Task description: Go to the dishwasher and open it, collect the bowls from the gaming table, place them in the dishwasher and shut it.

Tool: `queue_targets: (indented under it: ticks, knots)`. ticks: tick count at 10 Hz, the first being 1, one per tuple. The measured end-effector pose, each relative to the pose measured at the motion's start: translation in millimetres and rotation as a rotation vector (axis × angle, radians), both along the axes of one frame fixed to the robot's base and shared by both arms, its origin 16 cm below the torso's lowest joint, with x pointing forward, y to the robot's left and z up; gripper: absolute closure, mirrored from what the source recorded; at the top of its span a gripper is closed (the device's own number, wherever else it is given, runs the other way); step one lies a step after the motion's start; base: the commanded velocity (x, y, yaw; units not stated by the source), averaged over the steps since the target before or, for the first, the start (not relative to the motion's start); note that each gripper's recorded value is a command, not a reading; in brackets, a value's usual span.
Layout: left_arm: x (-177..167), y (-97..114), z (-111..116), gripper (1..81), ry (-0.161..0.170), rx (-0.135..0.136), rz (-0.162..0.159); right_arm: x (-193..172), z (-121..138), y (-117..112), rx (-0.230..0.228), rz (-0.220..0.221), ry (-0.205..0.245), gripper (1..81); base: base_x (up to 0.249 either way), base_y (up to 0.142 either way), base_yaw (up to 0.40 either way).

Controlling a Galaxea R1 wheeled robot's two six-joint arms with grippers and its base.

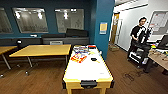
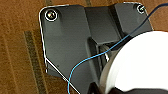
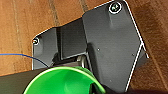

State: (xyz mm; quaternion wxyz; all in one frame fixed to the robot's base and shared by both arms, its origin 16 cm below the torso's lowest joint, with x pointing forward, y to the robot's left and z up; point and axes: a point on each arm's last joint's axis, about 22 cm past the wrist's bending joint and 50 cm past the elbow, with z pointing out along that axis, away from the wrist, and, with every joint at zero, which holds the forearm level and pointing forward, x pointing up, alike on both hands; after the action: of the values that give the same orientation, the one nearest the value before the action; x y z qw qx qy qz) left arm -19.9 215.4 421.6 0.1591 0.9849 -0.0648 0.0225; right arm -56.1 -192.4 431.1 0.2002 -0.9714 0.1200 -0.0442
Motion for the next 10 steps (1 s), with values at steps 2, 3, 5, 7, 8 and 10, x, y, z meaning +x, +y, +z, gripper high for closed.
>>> queue_targets:
  ticks: [2,3,5,7,8,10]
  knots:
    - [11,6,0,81.1,-0.022,0.007,0.003,-14,-2,-1,-0.012,0.005,0.02,81.1,0.0,0.0,-0.393]
    - [10,4,0,81.1,-0.019,0.005,-0.002,-13,-2,-2,-0.013,0.006,0.019,81.1,0.0,0.0,-0.394]
    - [4,-2,-1,81.1,-0.017,0.005,-0.02,-10,-2,0,-0.011,0.004,0.013,81.1,0.0,0.0,-0.394]
    - [4,-1,-4,81.1,-0.021,0.026,-0.028,-16,-3,-4,-0.02,0.005,0.021,81.1,0.0,0.0,-0.394]
    - [5,5,-5,81.1,-0.023,0.041,-0.031,-18,-3,-7,-0.025,0.006,0.023,81.1,0.0,0.0,-0.394]
    - [6,12,-6,81.1,-0.024,0.053,-0.033,-17,-4,-15,-0.039,0.006,0.022,81.1,0.0,0.0,-0.394]
